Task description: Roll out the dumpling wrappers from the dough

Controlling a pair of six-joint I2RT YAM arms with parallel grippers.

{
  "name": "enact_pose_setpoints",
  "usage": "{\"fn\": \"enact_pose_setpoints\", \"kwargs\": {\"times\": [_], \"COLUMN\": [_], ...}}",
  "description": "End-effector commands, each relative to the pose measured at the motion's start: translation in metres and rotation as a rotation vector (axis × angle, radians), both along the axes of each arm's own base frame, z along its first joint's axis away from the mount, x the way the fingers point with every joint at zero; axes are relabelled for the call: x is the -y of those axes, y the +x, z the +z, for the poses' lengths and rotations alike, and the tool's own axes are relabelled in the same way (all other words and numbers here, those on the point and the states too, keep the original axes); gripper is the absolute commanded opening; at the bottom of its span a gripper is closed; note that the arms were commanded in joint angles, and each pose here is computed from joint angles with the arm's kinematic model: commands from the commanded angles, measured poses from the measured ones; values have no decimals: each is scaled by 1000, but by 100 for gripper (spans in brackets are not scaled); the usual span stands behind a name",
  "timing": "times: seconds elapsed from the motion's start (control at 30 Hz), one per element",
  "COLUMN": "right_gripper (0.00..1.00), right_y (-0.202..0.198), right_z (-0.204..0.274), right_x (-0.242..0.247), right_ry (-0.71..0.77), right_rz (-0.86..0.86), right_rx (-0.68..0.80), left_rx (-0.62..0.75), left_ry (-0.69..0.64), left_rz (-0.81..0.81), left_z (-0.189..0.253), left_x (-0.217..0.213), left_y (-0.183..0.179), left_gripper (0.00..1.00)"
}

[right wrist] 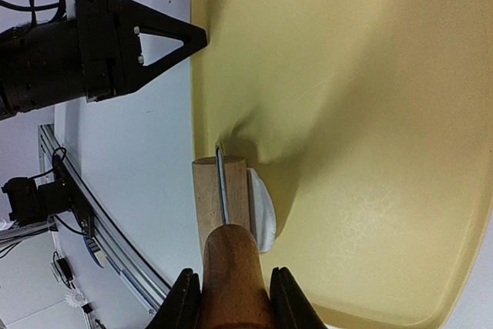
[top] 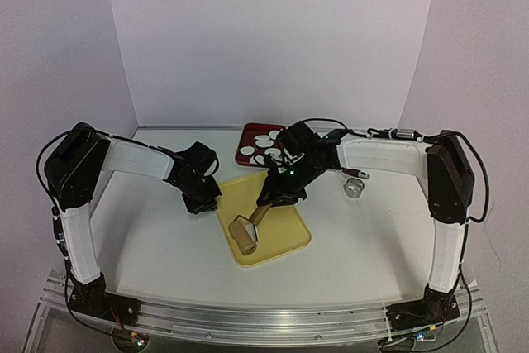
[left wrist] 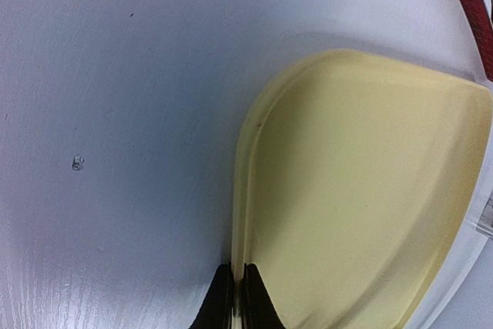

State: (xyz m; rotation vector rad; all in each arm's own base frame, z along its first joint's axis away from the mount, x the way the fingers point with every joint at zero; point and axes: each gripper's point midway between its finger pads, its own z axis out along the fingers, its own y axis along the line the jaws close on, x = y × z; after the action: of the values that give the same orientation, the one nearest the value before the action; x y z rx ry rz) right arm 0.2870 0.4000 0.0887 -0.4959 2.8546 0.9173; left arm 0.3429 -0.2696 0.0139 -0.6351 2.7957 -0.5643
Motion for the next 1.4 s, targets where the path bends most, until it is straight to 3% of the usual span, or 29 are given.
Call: {"fn": "enact_pose_setpoints", "kwargs": {"times": [0.0, 0.57, 0.9, 1.37], "right_gripper": [0, 0, 0, 0], "right_y": [-50, -64, -40, -35], "right_z": [-130, -138, -115, -118], "right_x": [98, 86, 171, 214], "right_ry": [-576, -577, -704, -814], "right_rz": [63, 56, -190, -194], "right_rx": [-110, -130, -102, -124], "left_rx": [17, 4, 20, 39], "left_ry": [6, 15, 29, 36], "left_rz": [53, 49, 36, 50], "left_z": [1, -2, 2, 3], "left_x": [-4, -6, -19, -33], "left_y": [15, 11, 7, 19], "left_gripper": [0, 0, 0, 0]}}
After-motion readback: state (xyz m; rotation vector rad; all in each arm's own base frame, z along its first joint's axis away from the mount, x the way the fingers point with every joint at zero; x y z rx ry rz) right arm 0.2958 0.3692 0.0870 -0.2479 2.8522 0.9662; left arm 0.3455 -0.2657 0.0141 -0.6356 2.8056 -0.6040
